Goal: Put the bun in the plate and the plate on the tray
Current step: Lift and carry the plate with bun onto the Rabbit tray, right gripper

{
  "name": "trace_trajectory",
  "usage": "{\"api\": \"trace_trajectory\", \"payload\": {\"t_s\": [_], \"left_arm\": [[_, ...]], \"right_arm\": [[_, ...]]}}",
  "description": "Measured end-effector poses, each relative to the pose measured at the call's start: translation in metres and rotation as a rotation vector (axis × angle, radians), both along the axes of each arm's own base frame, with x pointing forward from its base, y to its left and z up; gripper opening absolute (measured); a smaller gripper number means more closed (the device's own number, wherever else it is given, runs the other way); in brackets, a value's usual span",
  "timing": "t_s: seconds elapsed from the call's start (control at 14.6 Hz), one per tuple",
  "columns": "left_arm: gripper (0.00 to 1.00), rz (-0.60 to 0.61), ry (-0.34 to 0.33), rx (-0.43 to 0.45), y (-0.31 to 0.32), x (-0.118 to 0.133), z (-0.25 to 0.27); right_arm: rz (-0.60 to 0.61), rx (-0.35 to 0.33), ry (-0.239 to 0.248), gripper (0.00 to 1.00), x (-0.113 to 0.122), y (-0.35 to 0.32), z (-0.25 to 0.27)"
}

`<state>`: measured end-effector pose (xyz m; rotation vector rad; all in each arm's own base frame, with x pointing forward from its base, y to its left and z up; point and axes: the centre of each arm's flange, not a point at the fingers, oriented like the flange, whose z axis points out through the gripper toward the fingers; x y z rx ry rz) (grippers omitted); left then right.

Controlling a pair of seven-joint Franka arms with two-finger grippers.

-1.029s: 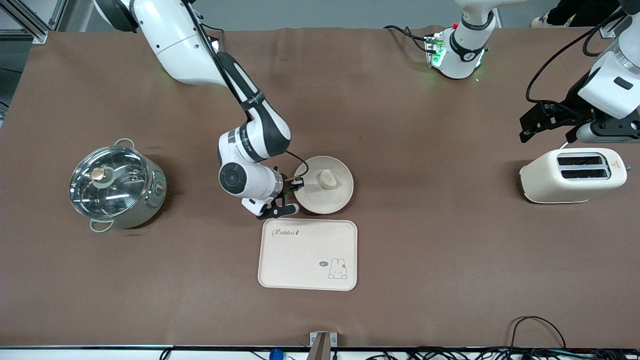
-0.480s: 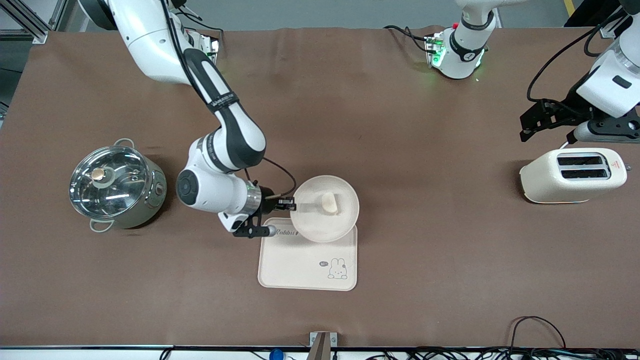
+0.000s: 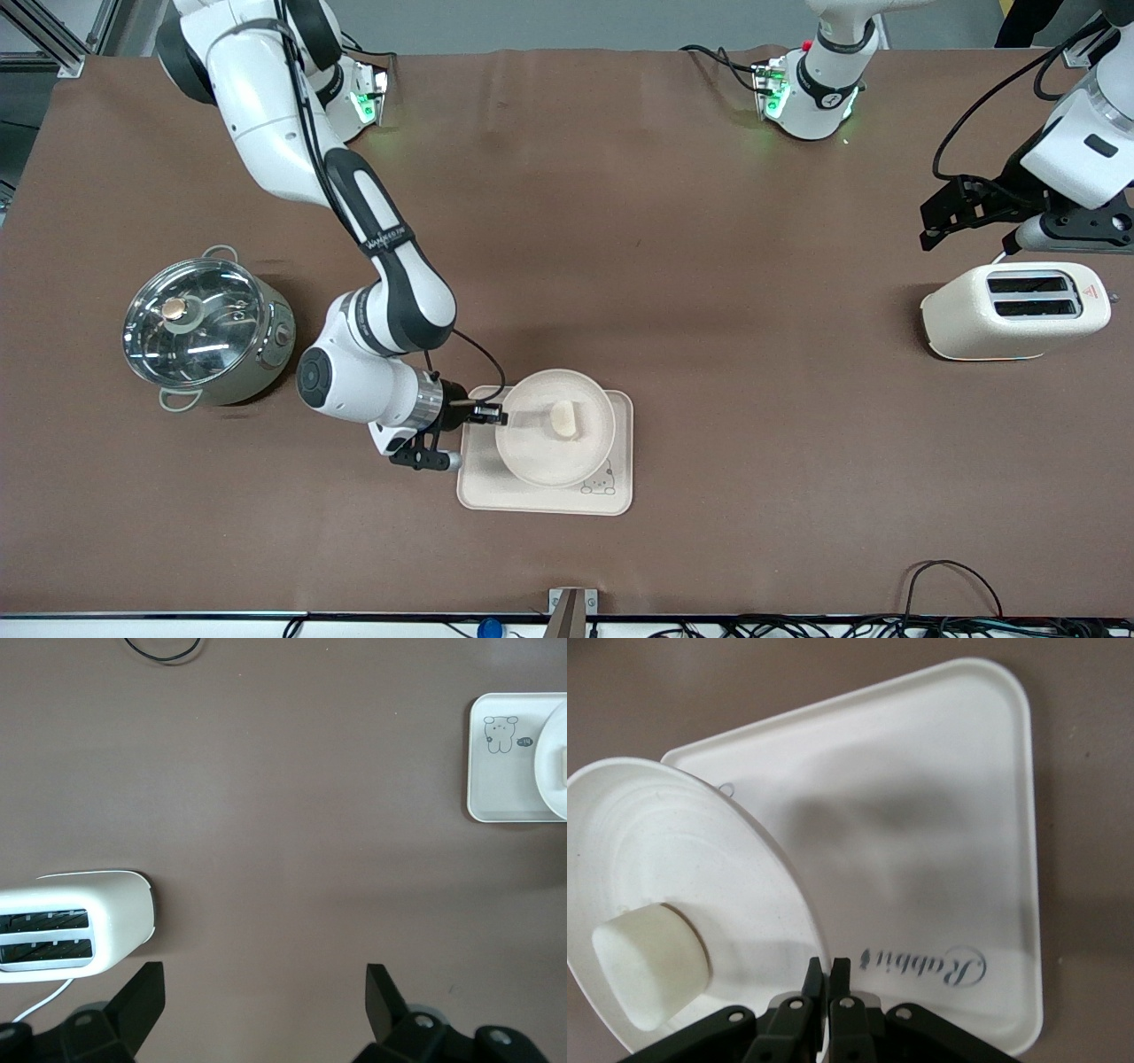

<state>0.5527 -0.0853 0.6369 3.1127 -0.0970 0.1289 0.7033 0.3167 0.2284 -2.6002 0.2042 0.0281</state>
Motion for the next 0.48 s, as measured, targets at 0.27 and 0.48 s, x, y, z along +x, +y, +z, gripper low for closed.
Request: {"api": "trace_trajectory", "payload": {"t_s": [0.27, 0.48], "left_arm": [[1.0, 0.002, 0.001, -0.002, 0.001, 0.0, 0.0], [1.0, 0.003, 0.002, -0.005, 0.001, 0.0, 0.0]], "right_arm": [[-0.032, -0.013, -0.009, 0.04, 0.008, -0.01, -0.026], [-0.047, -0.02, -0.003, 0.04, 0.011, -0.018, -0.039]]}}
